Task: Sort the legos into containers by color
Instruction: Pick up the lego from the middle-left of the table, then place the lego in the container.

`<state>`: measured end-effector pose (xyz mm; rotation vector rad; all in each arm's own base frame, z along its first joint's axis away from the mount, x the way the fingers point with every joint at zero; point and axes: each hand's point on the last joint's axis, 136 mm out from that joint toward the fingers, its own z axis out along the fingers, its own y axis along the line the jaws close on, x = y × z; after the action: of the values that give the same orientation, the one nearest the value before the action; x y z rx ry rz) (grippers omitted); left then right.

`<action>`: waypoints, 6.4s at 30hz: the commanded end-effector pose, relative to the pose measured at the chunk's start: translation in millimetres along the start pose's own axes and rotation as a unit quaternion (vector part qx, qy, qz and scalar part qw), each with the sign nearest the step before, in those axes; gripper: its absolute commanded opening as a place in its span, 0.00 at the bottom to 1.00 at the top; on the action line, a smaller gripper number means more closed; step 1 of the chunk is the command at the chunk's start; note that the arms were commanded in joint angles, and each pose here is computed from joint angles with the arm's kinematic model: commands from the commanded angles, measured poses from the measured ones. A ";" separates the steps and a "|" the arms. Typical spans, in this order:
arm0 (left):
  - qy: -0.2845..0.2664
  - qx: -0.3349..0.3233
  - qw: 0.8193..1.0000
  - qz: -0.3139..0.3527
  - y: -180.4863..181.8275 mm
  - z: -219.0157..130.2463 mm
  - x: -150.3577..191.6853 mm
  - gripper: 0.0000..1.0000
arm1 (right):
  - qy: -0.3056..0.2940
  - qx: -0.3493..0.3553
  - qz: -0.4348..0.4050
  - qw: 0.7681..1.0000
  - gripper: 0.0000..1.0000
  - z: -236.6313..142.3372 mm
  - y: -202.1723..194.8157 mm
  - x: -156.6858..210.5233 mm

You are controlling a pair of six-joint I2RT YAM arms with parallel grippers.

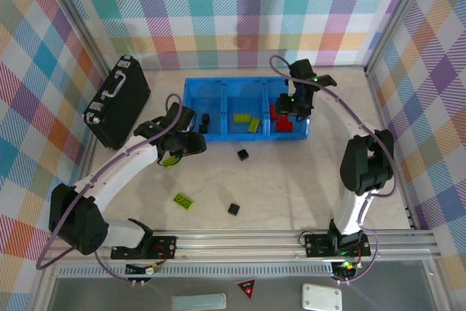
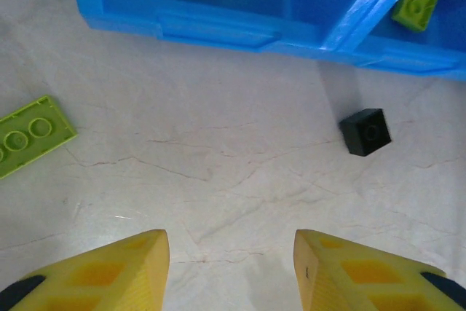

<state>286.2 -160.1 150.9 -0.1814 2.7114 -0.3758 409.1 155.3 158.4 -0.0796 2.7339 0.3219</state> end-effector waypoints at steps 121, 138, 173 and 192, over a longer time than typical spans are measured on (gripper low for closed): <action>0.154 -0.132 0.973 0.107 27.1 26.3 132.0 0.67 | 0.032 -0.108 -0.027 0.993 0.51 -50.2 64.1 135.0; 0.097 -0.077 0.980 0.158 -61.6 40.4 50.5 0.67 | 0.000 -0.063 -0.020 0.998 0.52 -84.3 39.9 141.3; 0.037 -0.021 0.992 0.116 -135.5 144.1 -87.1 0.66 | -0.021 -0.036 -0.003 0.999 0.52 -120.1 18.3 157.9; 0.030 -0.064 0.992 0.107 -116.2 170.0 -92.7 0.72 | -0.016 -0.040 -0.002 0.999 0.53 -115.6 18.7 160.7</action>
<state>440.5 -306.9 66.2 0.1003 2.7831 -0.2099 218.4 143.2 201.7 -0.1136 2.6930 0.4065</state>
